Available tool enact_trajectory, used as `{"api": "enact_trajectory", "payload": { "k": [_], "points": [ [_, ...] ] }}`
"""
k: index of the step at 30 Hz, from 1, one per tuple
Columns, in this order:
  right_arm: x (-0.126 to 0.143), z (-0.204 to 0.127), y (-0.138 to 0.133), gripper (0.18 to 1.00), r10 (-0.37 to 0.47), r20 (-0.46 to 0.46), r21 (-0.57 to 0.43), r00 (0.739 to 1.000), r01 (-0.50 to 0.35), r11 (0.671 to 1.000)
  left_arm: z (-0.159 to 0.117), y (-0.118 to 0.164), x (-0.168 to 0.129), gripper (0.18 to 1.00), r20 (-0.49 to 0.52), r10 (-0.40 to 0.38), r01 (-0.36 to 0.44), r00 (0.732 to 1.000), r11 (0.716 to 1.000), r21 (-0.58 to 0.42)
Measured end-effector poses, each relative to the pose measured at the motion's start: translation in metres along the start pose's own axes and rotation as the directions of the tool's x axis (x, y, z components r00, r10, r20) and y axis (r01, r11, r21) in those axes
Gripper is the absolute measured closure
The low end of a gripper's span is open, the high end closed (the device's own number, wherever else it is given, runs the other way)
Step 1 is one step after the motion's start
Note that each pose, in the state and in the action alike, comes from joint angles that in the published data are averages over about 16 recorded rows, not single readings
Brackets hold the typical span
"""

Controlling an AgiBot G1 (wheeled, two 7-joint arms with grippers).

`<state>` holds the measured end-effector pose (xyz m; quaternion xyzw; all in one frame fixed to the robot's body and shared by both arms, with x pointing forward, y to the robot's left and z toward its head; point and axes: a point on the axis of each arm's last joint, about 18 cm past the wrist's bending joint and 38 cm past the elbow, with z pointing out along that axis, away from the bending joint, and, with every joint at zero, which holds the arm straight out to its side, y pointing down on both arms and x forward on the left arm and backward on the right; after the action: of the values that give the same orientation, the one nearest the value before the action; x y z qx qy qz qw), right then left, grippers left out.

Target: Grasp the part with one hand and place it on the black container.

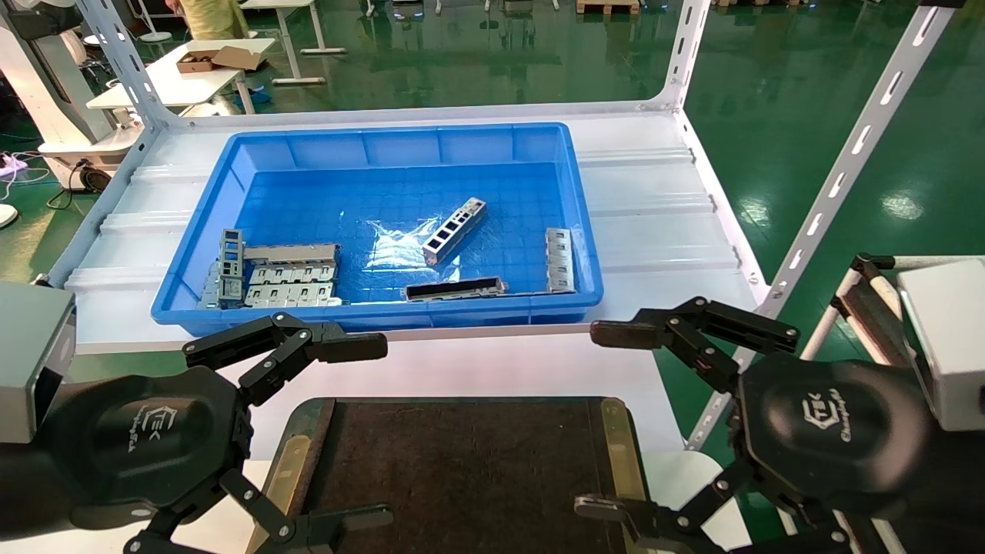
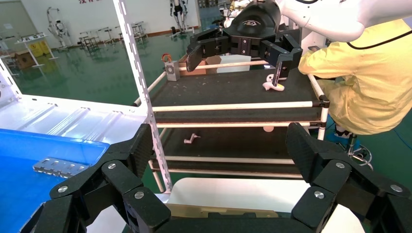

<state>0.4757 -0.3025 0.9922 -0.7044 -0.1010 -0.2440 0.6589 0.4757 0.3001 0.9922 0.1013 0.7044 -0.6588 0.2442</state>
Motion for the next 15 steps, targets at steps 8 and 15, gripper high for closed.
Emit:
{"api": "enact_trajectory", "payload": {
  "k": [8,15],
  "points": [
    [0.0,0.0,0.0,0.178,0.0,0.0,0.0,1.0,0.0,1.0,0.0,0.0,0.0,0.184,0.0,0.0,0.0,1.0,1.0,0.0],
    [0.0,0.0,0.0,0.178,0.0,0.0,0.0,1.0,0.0,1.0,0.0,0.0,0.0,0.184,0.0,0.0,0.0,1.0,1.0,0.0]
  ]
}}
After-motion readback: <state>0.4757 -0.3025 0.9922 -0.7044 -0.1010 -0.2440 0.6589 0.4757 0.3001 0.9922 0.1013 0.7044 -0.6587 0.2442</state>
